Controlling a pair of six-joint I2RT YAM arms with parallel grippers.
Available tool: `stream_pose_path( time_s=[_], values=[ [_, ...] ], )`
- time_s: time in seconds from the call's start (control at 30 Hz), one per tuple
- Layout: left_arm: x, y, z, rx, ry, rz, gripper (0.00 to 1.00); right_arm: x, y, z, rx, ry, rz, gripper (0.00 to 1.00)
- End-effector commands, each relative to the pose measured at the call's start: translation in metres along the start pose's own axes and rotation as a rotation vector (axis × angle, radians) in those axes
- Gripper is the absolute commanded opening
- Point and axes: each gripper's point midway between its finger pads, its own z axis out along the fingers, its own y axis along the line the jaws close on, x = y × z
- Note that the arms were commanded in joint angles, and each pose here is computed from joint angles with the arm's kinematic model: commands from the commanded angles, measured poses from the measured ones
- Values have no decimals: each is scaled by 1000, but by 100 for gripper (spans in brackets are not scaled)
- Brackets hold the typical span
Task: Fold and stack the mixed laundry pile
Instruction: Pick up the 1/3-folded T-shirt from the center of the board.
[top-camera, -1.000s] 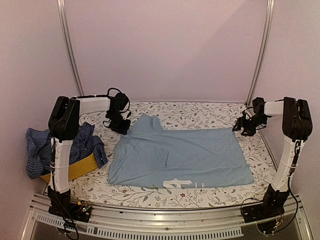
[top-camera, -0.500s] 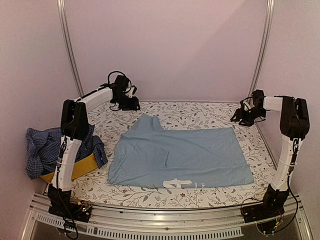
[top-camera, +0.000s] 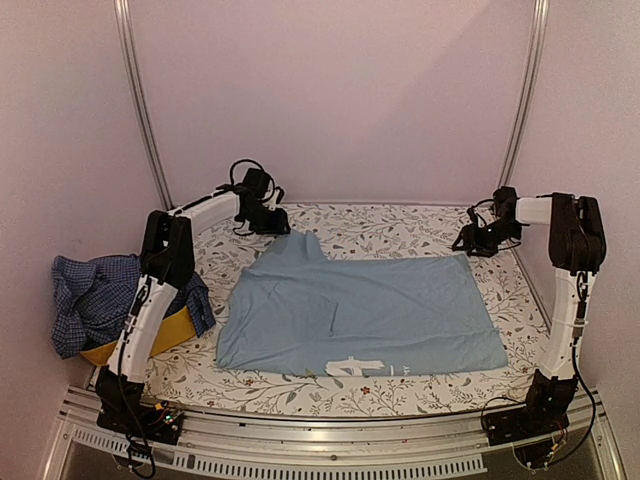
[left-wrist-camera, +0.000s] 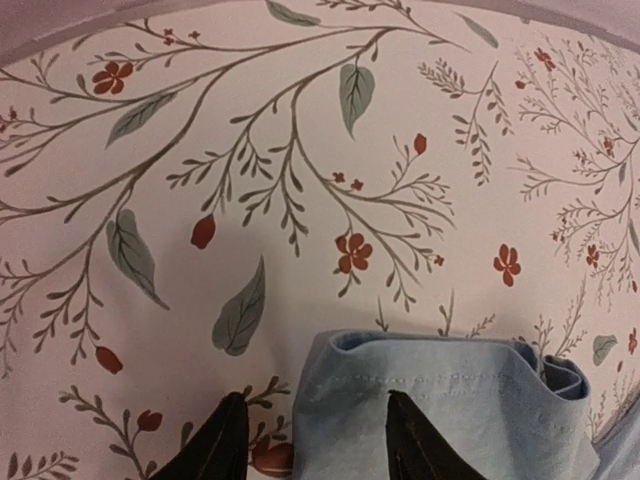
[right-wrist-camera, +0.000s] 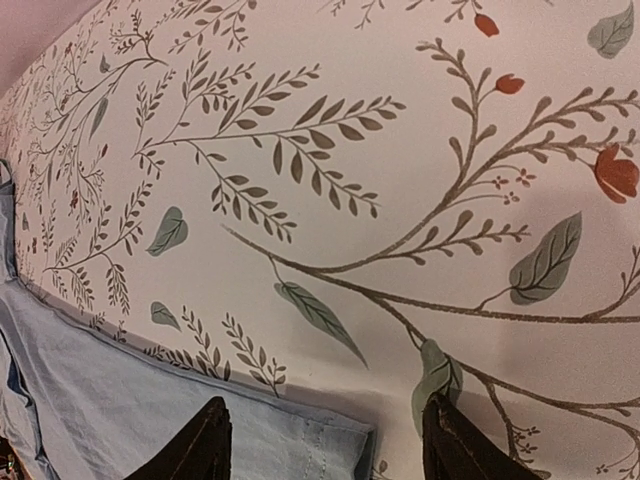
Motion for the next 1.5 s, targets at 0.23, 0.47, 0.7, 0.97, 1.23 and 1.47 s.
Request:
stream_pose_path(
  time_s=[0.23,0.47,0.7,0.97,1.23,1.47],
  values=[
    [57,9,24,-101,157,30,44,39,-10,28,1,116,7,56],
    [61,18,20,-125,175,-28,45,58,-6,29,9,166,-7,50],
    [66,41,-4,-151,191,-109,46,77,-6,29,14,190,4,35],
    [86,26,-22,-103,247,-64,46,72,-4,28,7,182,17,1],
    [124,14,-25,-179,344,-6,42,65,-4,24,21,168,25,0],
    [137,17,-18,-299,382,57,29,65,-4,22,25,169,32,0]
  ],
)
